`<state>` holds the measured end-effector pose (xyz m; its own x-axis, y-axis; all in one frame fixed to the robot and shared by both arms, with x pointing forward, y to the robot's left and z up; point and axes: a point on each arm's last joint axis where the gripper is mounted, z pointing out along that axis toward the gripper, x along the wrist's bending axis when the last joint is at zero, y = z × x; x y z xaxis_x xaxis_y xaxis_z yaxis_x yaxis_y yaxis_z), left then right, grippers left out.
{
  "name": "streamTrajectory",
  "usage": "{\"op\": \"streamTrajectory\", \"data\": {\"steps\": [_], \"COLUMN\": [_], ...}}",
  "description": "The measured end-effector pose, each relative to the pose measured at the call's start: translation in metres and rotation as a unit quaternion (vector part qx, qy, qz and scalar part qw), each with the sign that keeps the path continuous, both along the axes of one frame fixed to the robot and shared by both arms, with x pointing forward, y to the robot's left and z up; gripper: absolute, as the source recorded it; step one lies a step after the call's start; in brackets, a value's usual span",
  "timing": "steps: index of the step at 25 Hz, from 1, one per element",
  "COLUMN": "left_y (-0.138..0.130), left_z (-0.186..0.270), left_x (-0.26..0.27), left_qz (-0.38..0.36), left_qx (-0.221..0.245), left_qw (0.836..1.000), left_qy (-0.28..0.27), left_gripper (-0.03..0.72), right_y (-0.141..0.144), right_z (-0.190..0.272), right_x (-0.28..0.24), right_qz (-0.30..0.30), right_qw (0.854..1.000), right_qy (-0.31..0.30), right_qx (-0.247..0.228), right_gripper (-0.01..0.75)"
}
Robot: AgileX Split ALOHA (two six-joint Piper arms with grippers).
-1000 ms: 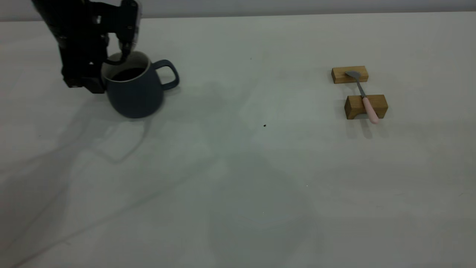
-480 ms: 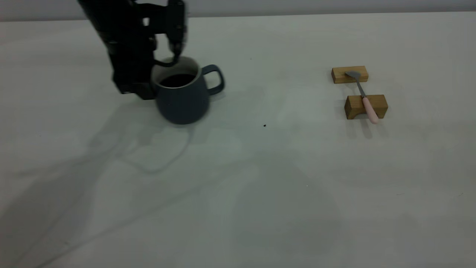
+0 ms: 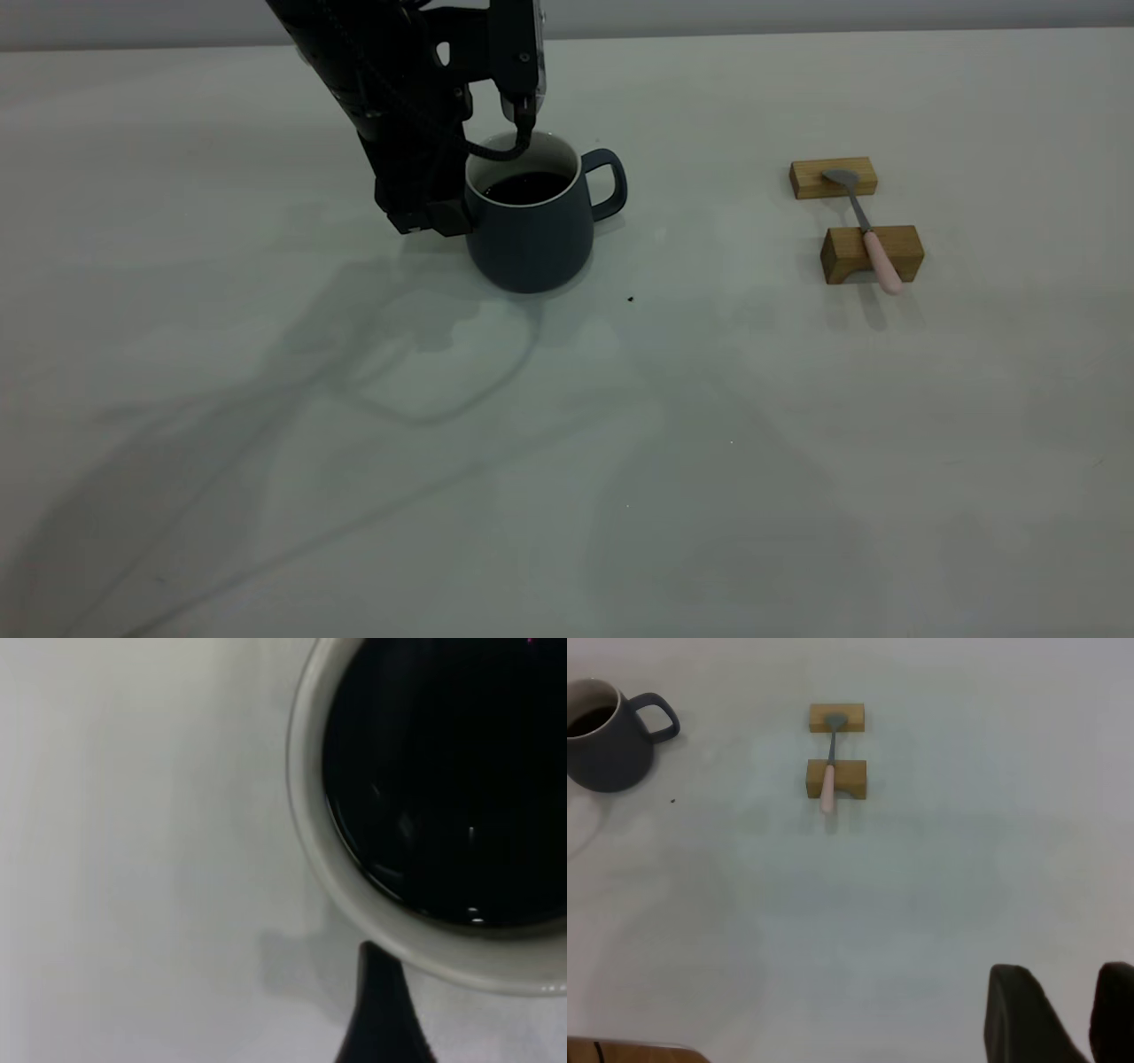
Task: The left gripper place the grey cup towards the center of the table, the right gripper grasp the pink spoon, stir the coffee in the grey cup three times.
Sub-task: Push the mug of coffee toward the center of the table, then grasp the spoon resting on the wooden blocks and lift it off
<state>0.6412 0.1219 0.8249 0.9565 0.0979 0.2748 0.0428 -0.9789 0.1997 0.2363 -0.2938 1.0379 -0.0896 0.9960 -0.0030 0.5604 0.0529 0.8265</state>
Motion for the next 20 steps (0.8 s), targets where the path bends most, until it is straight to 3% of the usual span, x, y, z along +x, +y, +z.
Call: {"op": "streamTrajectory", "data": {"steps": [4,9,15,20], "left_y": [0.002,0.017,0.049,0.073], "left_z": [0.007,0.055,0.137,0.199], "left_x": [0.001,0.005,-0.008,-0.039], "left_qz": [0.022,0.105,0.25,0.323], "left_qx": [-0.007,-0.041,-0.085,-0.092], "left_qw": [1.0,0.994,0.964,0.939], "left_qy": [0.003,0.0,0.031,0.071], "left_gripper": [0.594,0.593,0.592,0.592], "right_y": [0.0,0.0,0.0,0.0], "right_z": [0.0,0.0,0.0,0.0], "right_x": [0.0,0.0,0.0,0.0], "right_qz": [0.0,0.0,0.0,0.0], "right_qw": [1.0,1.0,1.0,1.0], "right_qy": [0.0,0.0,0.0,0.0], "right_qx": [0.0,0.0,0.0,0.0], "right_gripper": [0.237,0.237,0.237,0.237]}}
